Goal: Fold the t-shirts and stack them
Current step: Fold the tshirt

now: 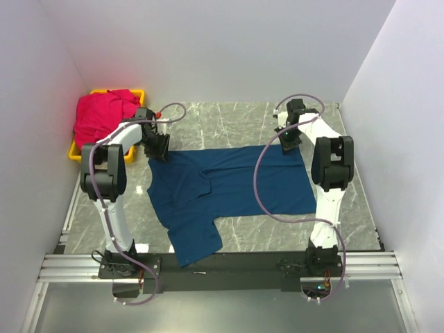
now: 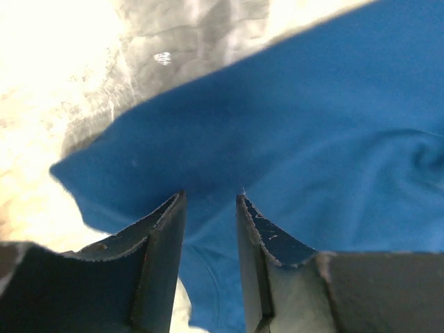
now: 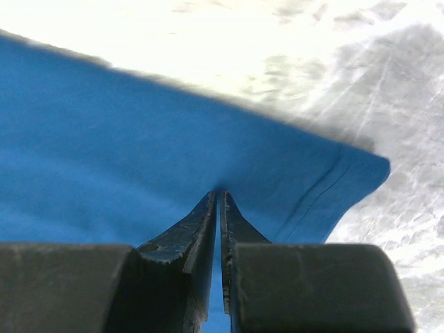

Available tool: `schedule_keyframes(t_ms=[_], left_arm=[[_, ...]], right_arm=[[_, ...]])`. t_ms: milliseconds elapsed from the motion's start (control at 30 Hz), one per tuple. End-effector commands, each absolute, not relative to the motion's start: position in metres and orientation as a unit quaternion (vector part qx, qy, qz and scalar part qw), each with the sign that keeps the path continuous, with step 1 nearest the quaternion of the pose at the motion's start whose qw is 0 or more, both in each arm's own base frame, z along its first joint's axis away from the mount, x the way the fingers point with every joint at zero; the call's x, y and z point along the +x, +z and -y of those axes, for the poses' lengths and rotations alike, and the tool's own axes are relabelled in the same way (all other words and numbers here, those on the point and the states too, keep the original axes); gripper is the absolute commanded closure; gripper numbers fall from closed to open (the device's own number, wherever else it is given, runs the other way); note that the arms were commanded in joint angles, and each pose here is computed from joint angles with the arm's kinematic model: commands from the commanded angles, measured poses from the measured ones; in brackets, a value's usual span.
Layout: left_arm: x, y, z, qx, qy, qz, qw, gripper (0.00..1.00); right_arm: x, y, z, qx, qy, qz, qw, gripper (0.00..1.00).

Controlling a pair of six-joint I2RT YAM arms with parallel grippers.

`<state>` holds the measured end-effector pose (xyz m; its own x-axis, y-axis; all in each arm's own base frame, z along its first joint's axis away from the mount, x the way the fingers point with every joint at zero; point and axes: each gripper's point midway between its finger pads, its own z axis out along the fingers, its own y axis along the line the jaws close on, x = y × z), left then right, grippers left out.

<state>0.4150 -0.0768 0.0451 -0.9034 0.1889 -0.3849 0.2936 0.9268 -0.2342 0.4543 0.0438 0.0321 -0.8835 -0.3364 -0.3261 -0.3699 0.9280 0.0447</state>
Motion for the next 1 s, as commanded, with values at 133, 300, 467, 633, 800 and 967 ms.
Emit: schedule_keyframes(t_ms=[133,300,467,633,800,967], left_arm=[[0.46,0.021,0.054,0.088,-0.086,-0.974,0.19,0.66],[0.51,0.016,0.046,0.079,-0.067,-0.972,0.212,0.68],[0.549,0.018,0.044,0.079,-0.073,-0.965,0.239,0.63],[0.564,0.101,0.062,0.113,-0.146,-0.93,0.319,0.44],[0.496,0.203,0.086,0.206,-0.208,-0.882,0.37,0.24],[0.395,0.21,0.094,0.308,-0.23,-0.857,0.344,0.24]], right_arm=[[0.487,0.012,-0.001,-0.123,-0.015,-0.979,0.164,0.87],[0.518,0.009,0.007,-0.103,-0.028,-0.977,0.182,0.87],[0.567,0.034,0.012,-0.09,-0.047,-0.965,0.241,0.85],[0.576,0.096,-0.002,-0.112,-0.025,-0.947,0.299,0.67],[0.516,0.19,-0.021,-0.195,0.014,-0.92,0.339,0.2],[0.422,0.193,-0.025,-0.276,0.032,-0.913,0.298,0.2]])
